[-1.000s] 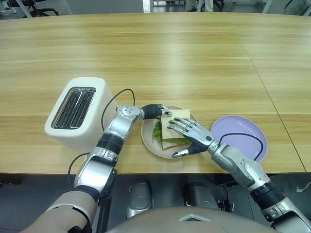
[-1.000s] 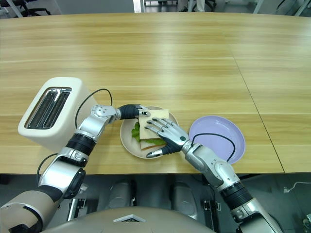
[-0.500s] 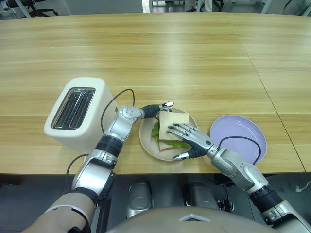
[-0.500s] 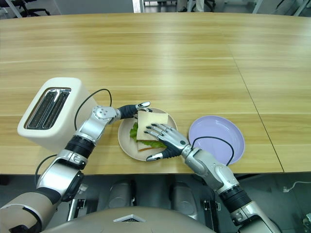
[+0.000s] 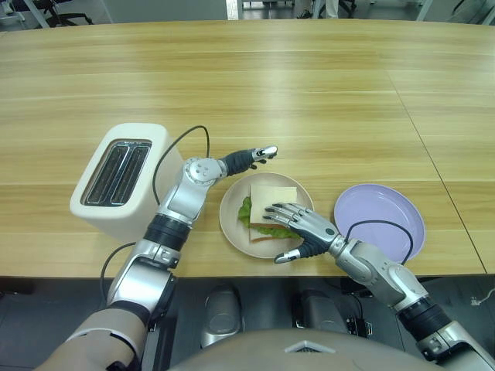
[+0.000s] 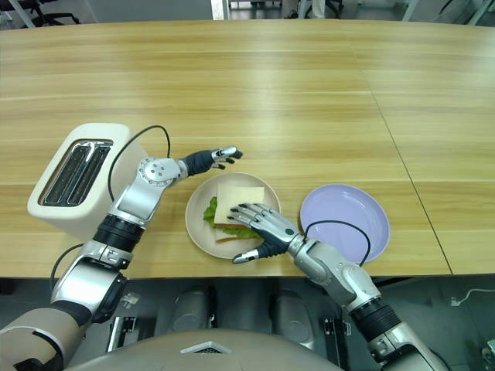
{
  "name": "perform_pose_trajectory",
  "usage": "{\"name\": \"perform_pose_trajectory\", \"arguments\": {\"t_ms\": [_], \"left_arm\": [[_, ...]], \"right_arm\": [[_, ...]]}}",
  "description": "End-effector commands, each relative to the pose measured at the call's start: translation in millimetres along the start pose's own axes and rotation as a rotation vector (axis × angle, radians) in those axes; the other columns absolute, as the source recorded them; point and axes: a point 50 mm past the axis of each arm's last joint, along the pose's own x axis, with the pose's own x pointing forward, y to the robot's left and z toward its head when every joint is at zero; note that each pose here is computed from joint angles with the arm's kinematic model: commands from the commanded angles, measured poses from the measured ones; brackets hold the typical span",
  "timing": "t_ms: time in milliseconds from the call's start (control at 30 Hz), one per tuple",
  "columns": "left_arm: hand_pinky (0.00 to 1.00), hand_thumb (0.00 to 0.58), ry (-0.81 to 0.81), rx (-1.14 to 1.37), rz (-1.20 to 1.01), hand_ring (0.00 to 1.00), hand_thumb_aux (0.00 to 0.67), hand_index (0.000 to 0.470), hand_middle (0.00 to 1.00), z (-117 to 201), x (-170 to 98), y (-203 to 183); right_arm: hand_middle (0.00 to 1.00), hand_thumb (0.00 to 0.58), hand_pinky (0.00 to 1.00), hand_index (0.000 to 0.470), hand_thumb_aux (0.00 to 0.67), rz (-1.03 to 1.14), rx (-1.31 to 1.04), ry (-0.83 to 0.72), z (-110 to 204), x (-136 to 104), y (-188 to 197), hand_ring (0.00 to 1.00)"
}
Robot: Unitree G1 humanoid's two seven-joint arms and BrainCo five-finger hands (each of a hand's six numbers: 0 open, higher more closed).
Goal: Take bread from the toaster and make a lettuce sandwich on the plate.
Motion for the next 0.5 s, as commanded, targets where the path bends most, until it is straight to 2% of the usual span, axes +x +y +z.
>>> {"name": "perform_pose_trajectory", "arguments": {"t_ms": [33,300,500], "left_arm": [[0.0,0.0,-0.018,0.039,0.078,0.0,0.0,0.0,0.0,7.7,-4.6,9.3],[0.0,0.0,-0.11,0.048,0.235,0.0,0.0,0.0,0.0,23.2,-18.1,22.2],[0.0,0.0,-0.221,0.062,0.441,0.0,0.0,0.0,0.0,35.5,-46.3,14.5]], "right_arm": [[0.0,0.0,0.0,0.0,0.0,0.084,0.014,0.027,-3.7,-5.8,14.7,0.0],[0.0,0.0,0.0,0.0,0.0,0.006,0.027,0.035,-3.5,-2.5,3.0,0.0],[0.0,0.0,0.0,0.0,0.0,-0.183,0.072,0.059,-0.3,-1.5,-28.9,0.0]]}}
